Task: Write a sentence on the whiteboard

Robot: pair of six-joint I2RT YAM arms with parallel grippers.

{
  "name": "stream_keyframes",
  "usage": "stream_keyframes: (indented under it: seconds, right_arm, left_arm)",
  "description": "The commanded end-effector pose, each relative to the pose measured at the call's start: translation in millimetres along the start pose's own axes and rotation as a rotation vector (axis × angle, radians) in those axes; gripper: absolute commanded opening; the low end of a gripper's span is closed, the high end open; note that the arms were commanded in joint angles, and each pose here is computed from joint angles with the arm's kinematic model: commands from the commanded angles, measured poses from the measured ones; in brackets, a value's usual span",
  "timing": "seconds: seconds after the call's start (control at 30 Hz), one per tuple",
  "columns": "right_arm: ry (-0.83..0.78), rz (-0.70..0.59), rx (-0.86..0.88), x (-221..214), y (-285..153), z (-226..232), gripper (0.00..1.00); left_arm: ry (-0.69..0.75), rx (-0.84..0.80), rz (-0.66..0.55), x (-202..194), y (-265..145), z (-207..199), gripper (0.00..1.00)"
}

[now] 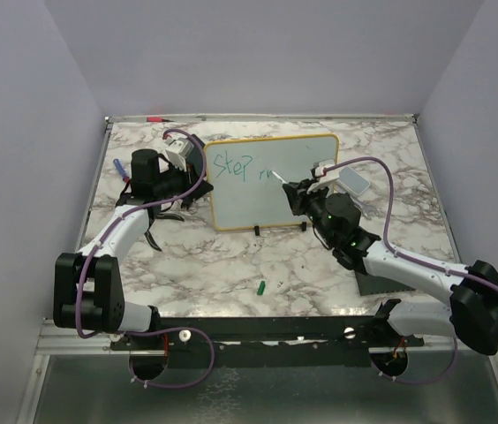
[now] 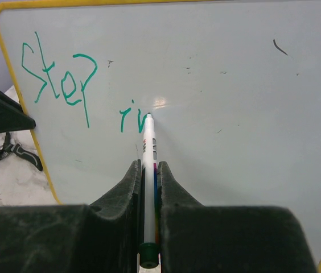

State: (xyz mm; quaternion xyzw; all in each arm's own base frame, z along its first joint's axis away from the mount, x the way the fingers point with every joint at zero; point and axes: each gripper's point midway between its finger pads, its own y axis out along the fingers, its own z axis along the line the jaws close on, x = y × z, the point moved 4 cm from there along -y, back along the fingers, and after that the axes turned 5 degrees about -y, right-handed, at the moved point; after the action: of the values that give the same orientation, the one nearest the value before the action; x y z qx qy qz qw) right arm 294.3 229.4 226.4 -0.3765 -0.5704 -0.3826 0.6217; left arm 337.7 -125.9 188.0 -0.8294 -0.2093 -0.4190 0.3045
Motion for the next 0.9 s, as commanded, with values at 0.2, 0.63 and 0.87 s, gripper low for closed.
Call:
stream_keyframes:
  seconds: [0.2,0.63,0.87]
  right_arm:
    - [0.002,-0.003,-0.093,1,-4,-15,0.01]
    - [0.029,0.099,-0.044,-37,-9,-8,0.0]
    - [0.033,0.056,-0.024,-22,-9,-6,0.01]
  left_arm:
    - [0.038,0.001,-0.041,9,-5,-4,0.0]
    - [0.038,0.0,-0.041,10,-6,-4,0.0]
    - [0.037,0.002,-0.04,9,-5,-3,0.0]
